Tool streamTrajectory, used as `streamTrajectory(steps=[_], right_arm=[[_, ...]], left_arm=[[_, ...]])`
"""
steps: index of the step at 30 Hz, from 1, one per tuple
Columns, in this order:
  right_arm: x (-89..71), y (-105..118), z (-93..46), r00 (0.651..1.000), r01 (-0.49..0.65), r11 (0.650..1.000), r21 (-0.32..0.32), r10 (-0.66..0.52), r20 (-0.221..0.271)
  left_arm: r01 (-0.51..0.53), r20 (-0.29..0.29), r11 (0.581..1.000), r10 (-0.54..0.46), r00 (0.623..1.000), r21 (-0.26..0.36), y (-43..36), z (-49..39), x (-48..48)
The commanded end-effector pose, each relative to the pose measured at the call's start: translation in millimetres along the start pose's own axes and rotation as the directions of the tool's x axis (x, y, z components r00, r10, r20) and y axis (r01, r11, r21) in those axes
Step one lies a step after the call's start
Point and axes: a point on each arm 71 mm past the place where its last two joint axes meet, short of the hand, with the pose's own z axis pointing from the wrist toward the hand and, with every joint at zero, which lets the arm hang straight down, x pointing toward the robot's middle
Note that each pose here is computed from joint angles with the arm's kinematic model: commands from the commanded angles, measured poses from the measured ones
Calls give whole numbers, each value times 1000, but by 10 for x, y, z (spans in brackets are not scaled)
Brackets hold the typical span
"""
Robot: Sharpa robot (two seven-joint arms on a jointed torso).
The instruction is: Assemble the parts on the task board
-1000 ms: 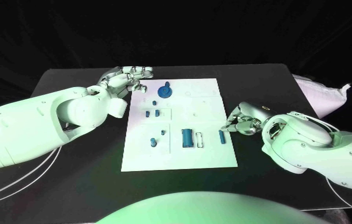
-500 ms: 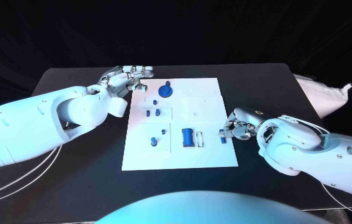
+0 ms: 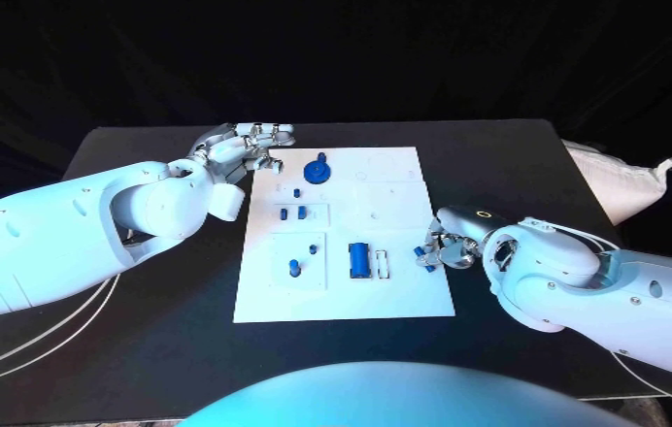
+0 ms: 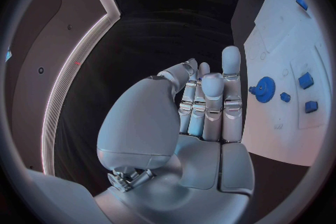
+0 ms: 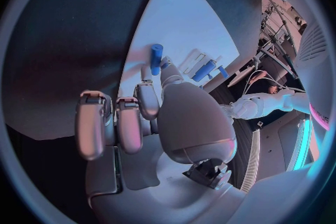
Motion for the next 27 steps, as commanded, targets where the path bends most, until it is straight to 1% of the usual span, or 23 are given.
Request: streamTrajectory(steps=[1,11,16,22,27], right_arm=[[91,10,8,989,138,990,-10,-138,-49],[111,56,46,978,204,979,-24,-205,-35],[126,66,64,977,206,978,-24,-207,-48],[162,72,90,985,157,987,-17,-158,-70],[153,76,80,998,44,999,-2,-44,-49]], left_arm=[[2,-24,1000,-2,1000,4,-5,2,24],[2,-26,1000,-2,1000,3,-1,3,25],[2,-27,1000,-2,1000,3,1,3,27],[1,-28,1000,-1,1000,4,1,2,32],[0,-25,1000,0,1000,6,-1,0,27]])
